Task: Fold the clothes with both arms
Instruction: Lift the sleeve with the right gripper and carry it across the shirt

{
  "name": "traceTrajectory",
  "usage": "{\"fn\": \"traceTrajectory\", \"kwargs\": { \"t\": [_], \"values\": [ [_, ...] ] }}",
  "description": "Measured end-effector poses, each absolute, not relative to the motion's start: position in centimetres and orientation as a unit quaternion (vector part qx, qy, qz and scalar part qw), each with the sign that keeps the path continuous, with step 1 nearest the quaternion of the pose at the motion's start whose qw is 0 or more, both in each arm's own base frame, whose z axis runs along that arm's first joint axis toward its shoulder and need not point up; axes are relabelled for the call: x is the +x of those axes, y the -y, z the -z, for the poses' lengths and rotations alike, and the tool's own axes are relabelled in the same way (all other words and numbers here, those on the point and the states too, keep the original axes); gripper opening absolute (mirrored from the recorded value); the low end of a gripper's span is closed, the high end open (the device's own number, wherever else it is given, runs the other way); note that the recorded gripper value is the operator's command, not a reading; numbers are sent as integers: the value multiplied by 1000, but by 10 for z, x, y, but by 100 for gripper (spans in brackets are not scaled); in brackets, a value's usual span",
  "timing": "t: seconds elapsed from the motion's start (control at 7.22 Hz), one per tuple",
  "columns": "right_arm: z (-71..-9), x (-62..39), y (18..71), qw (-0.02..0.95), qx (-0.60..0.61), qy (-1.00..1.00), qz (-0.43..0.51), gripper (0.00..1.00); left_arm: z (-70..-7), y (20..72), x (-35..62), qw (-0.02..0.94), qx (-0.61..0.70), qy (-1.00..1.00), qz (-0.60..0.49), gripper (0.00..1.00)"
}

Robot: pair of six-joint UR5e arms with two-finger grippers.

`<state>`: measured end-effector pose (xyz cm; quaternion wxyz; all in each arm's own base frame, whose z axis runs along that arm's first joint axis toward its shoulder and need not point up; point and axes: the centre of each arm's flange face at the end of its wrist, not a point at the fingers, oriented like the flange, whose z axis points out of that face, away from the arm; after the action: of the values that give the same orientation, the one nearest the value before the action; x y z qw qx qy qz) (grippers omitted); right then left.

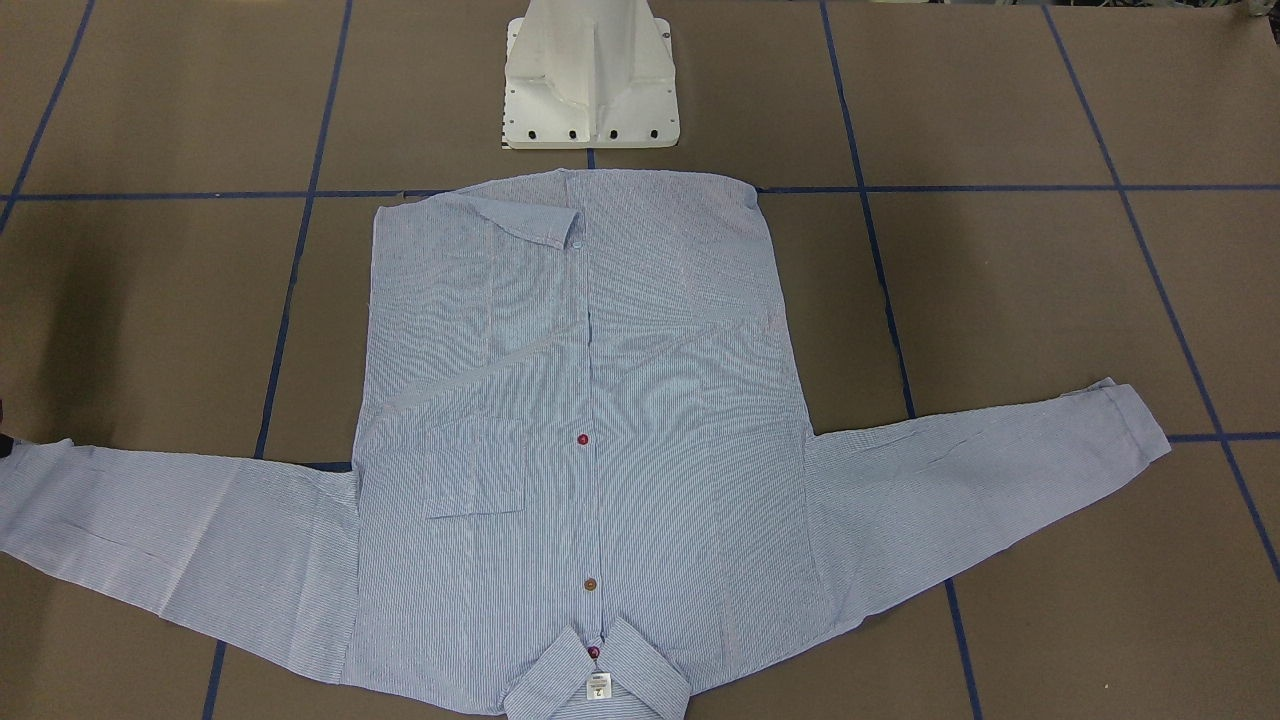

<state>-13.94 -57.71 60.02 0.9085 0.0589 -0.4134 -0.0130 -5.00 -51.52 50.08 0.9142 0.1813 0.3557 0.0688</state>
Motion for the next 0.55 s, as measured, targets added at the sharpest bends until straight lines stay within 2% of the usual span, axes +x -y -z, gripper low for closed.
{"fn": "traceTrajectory", "kwargs": {
  "t": [0.55],
  "values": [
    [-457, -153, 579, 871, 162, 458, 70, 0, -504, 514, -50, 915, 179, -355, -69, 99]
  ]
}}
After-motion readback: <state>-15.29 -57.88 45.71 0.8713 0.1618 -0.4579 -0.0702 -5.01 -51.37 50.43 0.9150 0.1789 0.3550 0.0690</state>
